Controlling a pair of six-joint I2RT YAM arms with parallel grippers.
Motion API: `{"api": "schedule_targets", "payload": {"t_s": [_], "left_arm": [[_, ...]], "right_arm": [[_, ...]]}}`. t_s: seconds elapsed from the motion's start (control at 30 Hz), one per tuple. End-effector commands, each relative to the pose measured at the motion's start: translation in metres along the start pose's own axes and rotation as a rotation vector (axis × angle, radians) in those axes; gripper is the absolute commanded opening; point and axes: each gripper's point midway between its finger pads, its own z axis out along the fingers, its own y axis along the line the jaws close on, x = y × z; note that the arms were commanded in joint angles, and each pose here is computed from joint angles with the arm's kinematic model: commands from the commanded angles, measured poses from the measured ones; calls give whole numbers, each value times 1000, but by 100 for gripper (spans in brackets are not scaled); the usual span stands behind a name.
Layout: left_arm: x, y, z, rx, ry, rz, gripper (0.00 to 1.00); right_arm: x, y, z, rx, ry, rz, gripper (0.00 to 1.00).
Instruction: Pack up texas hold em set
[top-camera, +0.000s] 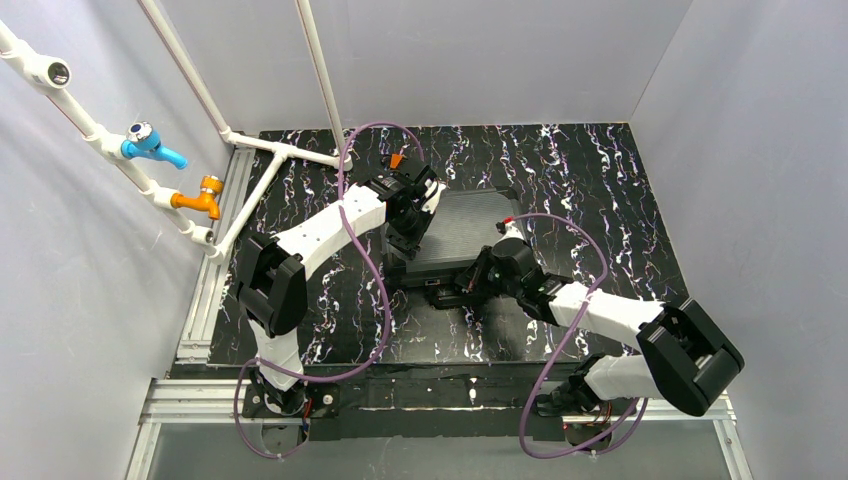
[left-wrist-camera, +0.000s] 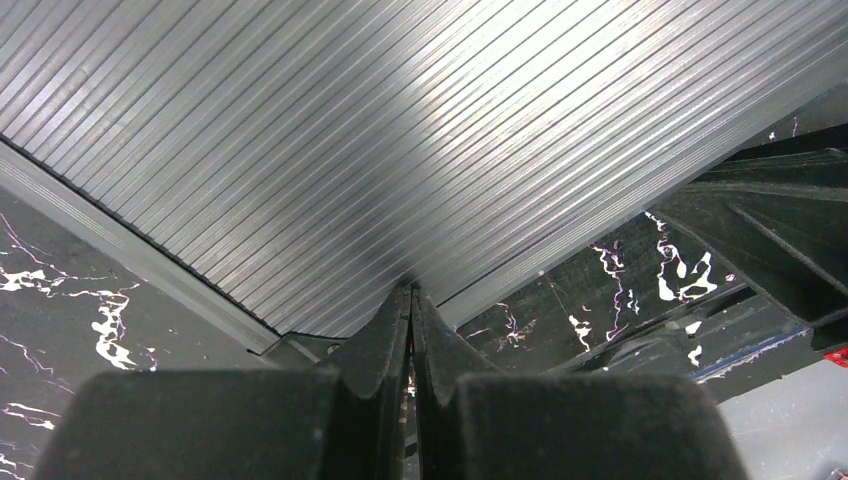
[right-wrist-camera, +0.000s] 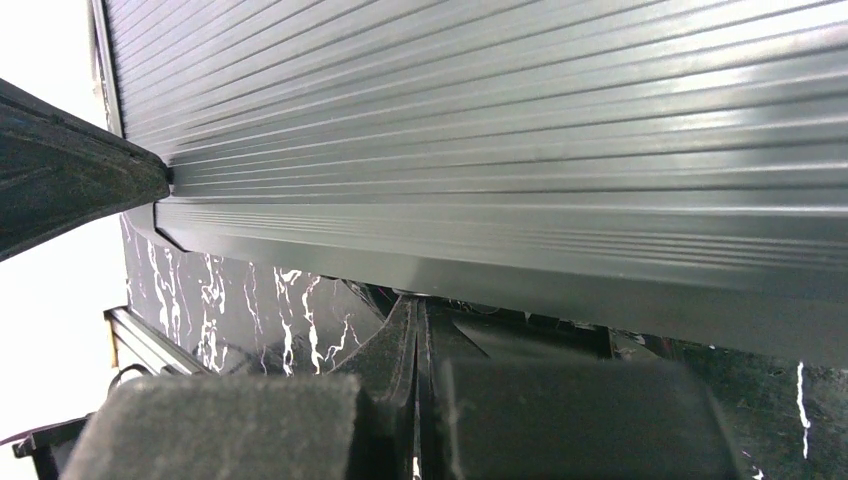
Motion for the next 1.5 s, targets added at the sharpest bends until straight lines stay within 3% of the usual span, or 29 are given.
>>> {"api": "schedule_targets", "payload": {"t_s": [0.0,0.5,0.73,1.13,1.47], "left_arm": [[29,19,6,-94,120,17,0],[29,20,7,-97,122,18,0],[30,20,10,-98,132,18,0],[31,21,13,-103,140,17,0],[32,21,15,-104,147,18,0]], "right_arm": [[-68,43,-7,-110,-215,-9,1],[-84,72,-19,-284,-324,-92,1],[-82,66,-26,-257,-317,-159,1],[-52,34,-59,-153,-207,-236,1],[0,5,-34,-97,7,-246,1]]}}
